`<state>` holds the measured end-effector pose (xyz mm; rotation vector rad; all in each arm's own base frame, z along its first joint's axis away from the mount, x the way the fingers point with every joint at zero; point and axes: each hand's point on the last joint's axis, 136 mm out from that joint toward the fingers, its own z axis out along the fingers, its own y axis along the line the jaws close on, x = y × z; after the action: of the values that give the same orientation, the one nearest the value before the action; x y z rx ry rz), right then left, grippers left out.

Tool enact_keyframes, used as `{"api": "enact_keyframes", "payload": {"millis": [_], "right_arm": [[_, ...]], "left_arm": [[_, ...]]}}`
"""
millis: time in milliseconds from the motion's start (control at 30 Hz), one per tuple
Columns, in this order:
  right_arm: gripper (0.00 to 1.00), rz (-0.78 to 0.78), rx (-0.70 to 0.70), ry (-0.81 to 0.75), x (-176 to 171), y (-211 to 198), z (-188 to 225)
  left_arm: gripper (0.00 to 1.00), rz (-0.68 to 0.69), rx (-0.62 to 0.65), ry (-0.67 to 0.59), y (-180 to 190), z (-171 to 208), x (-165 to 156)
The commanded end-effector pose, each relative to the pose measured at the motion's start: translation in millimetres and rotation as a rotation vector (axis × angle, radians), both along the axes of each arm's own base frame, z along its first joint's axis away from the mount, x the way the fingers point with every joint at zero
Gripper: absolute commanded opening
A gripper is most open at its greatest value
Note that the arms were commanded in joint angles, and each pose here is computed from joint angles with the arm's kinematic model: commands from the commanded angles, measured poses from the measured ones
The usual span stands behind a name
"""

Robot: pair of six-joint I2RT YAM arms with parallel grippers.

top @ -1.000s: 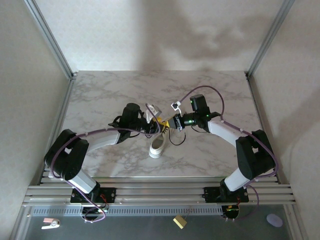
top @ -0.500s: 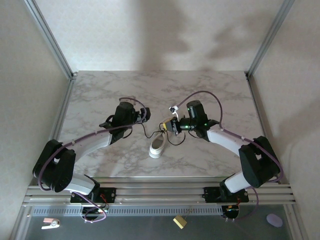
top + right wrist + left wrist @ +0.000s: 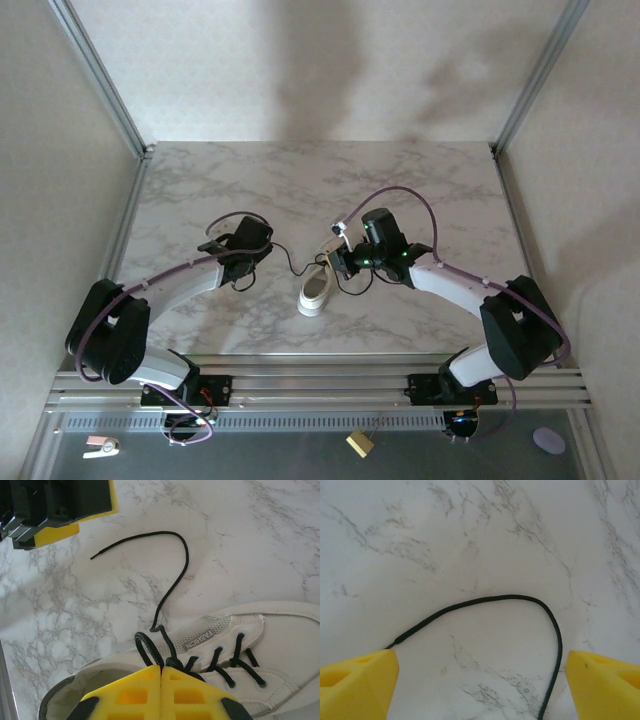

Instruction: Tie the shoes

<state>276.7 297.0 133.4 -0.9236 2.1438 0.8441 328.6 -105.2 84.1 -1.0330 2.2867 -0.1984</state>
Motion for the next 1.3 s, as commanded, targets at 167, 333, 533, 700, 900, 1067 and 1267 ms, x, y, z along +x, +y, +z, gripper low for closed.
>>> {"api": "enact_keyframes", "payload": {"millis": [167,333,533,700,900,1067,1267], "right_arm": [[0.0,-0.005,-0.001,-0.057,-2,-2,16],[0.0,-0.01,0.002,-0.059,-3,-4,16],[0.0,-0.01,-0.002,-0.059,-3,-4,16],[0.0,-0.009,0.0,-0.054,-3,-3,16],[0.0,-0.012,-0.008,-0.051,-4,-4,14],[0.0,-0.015,-0.012,-0.051,-3,-5,13],[0.0,-0.018,-0.02,-0.052,-4,-6,13]], "left_arm": [[0.6,0.194,-0.18,-0.004,-19,5,19],[0.61,0.258,-0.211,0.024,-19,-9,16],[0.62,0.292,-0.198,0.063,-14,-26,11],[0.62,0.319,-0.185,0.088,-4,-37,5],[0.62,0.354,-0.18,0.105,7,-45,6],[0.61,0.361,-0.191,0.129,7,-53,5],[0.61,0.364,-0.198,0.151,6,-61,4]]}}
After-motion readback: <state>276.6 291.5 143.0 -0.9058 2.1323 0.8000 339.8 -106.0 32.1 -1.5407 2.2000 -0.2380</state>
